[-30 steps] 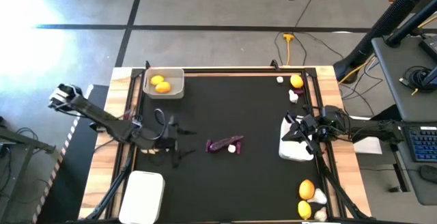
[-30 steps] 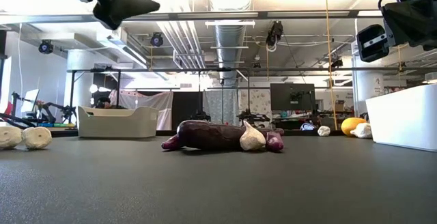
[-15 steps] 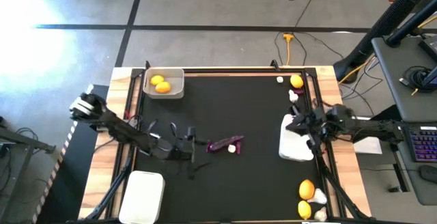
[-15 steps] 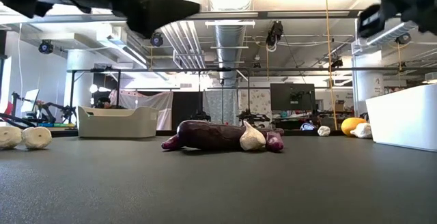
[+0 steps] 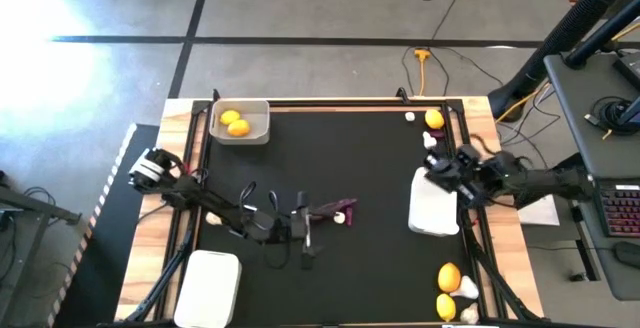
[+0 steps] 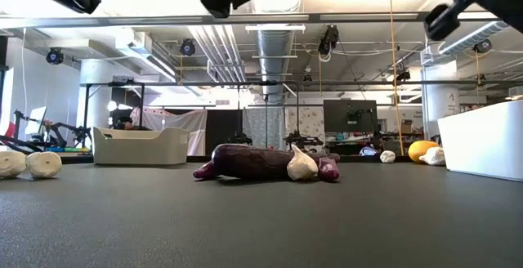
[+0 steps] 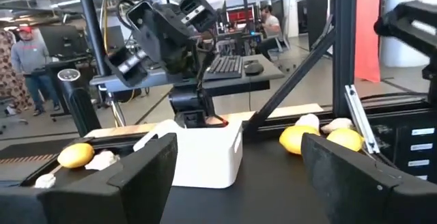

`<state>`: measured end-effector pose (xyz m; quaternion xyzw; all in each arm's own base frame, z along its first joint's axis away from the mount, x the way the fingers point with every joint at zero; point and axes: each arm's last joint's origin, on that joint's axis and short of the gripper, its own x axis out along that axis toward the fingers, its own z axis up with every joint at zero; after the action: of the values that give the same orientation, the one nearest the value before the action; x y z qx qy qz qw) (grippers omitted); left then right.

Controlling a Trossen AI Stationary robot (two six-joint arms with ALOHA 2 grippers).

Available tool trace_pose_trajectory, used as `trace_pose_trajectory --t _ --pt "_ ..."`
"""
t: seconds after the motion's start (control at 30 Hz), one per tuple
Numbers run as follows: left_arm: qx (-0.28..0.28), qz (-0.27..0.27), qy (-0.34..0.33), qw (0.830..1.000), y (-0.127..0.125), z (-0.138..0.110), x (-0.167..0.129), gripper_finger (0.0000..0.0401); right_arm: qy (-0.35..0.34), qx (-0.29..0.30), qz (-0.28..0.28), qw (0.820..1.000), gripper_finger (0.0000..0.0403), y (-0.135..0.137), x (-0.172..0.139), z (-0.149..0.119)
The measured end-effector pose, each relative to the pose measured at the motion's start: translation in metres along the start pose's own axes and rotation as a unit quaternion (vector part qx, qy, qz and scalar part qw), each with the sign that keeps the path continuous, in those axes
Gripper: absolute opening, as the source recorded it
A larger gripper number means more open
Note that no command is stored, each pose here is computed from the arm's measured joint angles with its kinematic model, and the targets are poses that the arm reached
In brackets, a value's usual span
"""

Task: Sort produce into baskets
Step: Move the middle right lemon to the center of the table

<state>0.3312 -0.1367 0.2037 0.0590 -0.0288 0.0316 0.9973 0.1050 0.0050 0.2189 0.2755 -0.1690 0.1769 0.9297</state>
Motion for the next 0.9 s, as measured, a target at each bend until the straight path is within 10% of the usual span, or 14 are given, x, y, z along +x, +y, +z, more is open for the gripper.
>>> trace_pose_trajectory --t 0.57,0.77,0.9 --pt "-0.073 0.051 -0.048 0.995 0.016 -0.016 -0.022 0.0294 0.306 0.263 -0.122 0.907 0.0011 0.041 0.119 -0.069" --pt "-0.085 0.038 -0.033 0.995 0.010 -0.019 -0.025 0.0294 0.520 0.305 -0.342 0.721 0.0011 0.062 0.146 -0.077" --pt "-0.095 0.032 -0.028 0.995 0.007 -0.019 -0.026 0.0294 0.626 0.241 -0.487 0.559 0.0011 0.073 0.145 -0.080"
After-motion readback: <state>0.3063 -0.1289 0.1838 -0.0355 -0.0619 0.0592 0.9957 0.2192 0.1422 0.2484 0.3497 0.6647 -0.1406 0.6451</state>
